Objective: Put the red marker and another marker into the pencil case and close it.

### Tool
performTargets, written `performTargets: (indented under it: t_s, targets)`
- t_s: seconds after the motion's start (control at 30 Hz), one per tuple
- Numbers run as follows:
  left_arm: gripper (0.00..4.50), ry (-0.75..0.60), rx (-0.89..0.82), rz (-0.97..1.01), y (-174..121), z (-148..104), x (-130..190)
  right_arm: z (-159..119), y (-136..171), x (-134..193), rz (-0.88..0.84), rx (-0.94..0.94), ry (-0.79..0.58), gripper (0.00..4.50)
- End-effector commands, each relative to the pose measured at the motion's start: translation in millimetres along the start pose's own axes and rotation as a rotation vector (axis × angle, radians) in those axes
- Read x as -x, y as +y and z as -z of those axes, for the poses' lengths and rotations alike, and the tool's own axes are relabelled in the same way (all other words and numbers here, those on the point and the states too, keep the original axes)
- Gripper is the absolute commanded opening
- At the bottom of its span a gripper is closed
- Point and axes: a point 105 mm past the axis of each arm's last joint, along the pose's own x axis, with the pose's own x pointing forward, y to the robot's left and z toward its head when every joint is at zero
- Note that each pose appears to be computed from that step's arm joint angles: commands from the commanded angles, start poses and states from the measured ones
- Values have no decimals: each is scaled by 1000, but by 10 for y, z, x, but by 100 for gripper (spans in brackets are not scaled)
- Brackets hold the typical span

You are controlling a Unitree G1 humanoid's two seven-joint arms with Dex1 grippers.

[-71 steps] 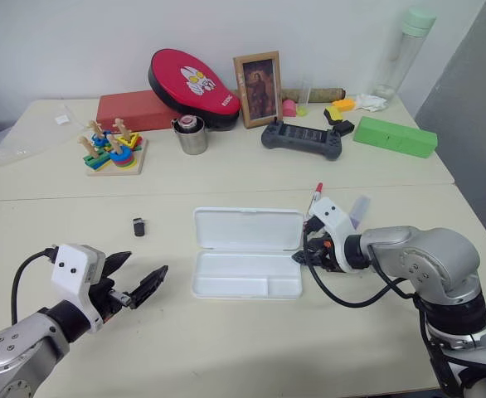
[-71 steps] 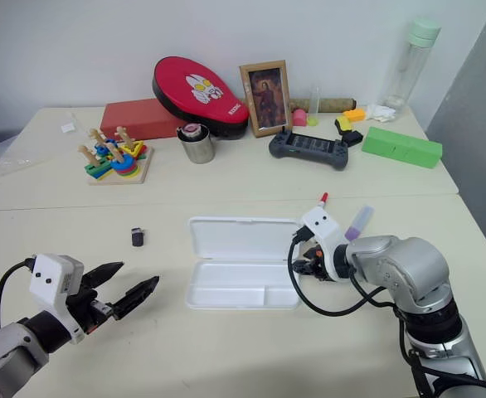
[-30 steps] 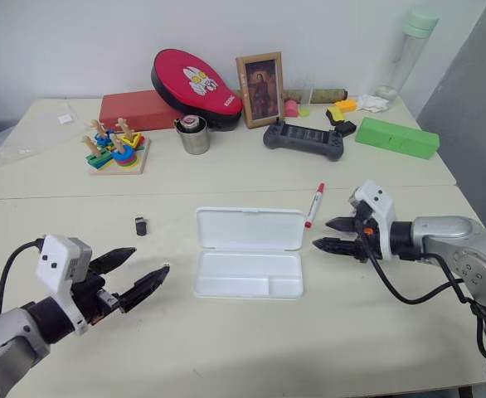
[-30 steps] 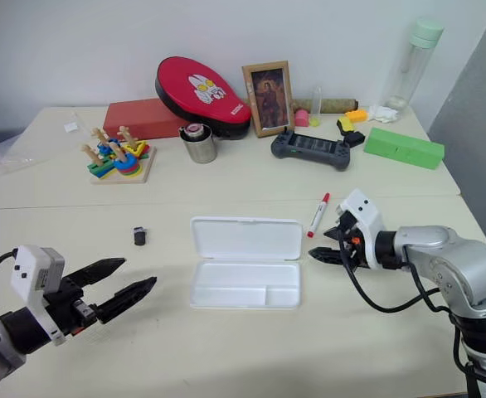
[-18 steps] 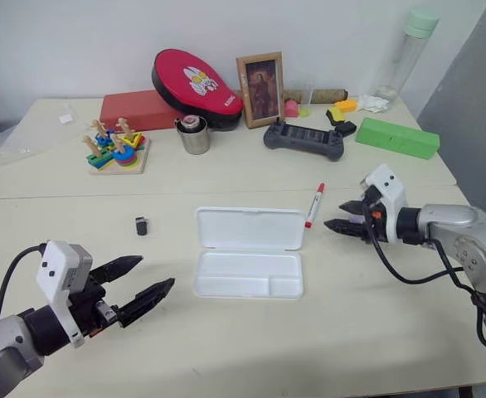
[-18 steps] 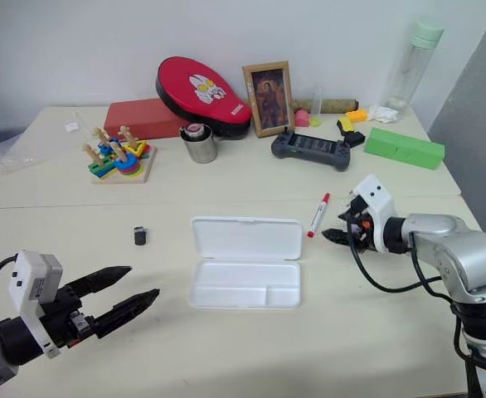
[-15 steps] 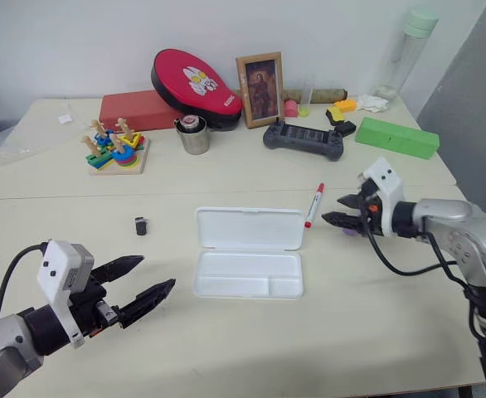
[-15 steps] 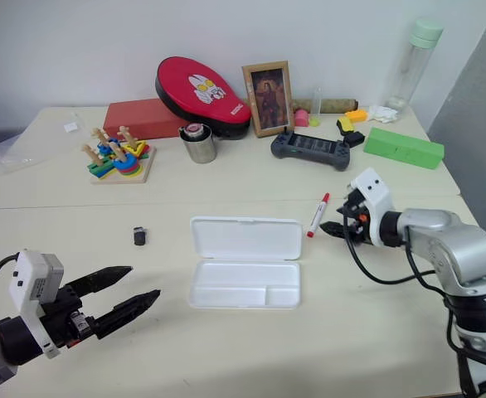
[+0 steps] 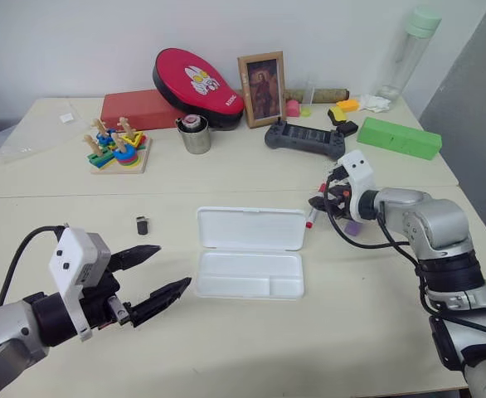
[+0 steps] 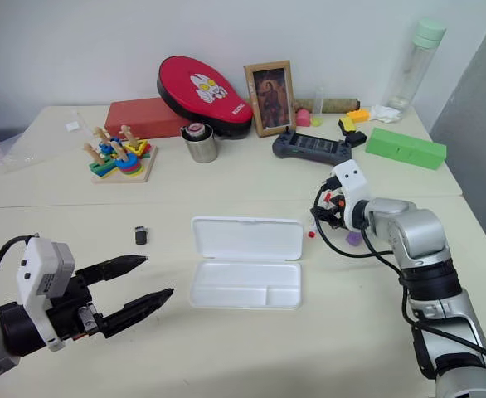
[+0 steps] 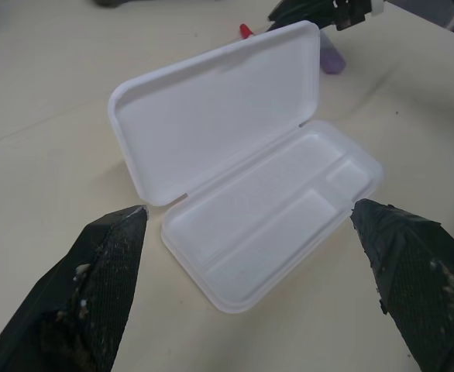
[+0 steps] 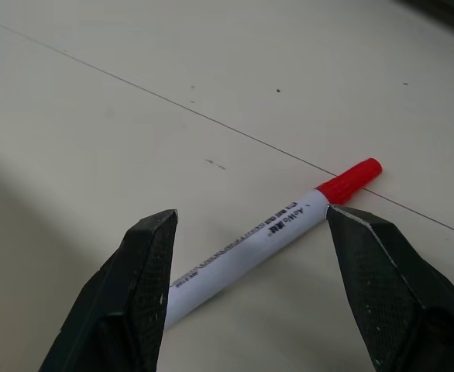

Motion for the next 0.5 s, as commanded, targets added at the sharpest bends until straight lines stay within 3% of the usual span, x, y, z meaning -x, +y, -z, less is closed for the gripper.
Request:
performTargets:
  t_s: [0.03,0.5]
  targets:
    - [450,-17,-53,4,-52,-117,-2,-112,-80,-15,50,4,-30,318]
    - [450,-16,-43,1,-71,-86,-34,-198,-89,-269,106,-79,12,318]
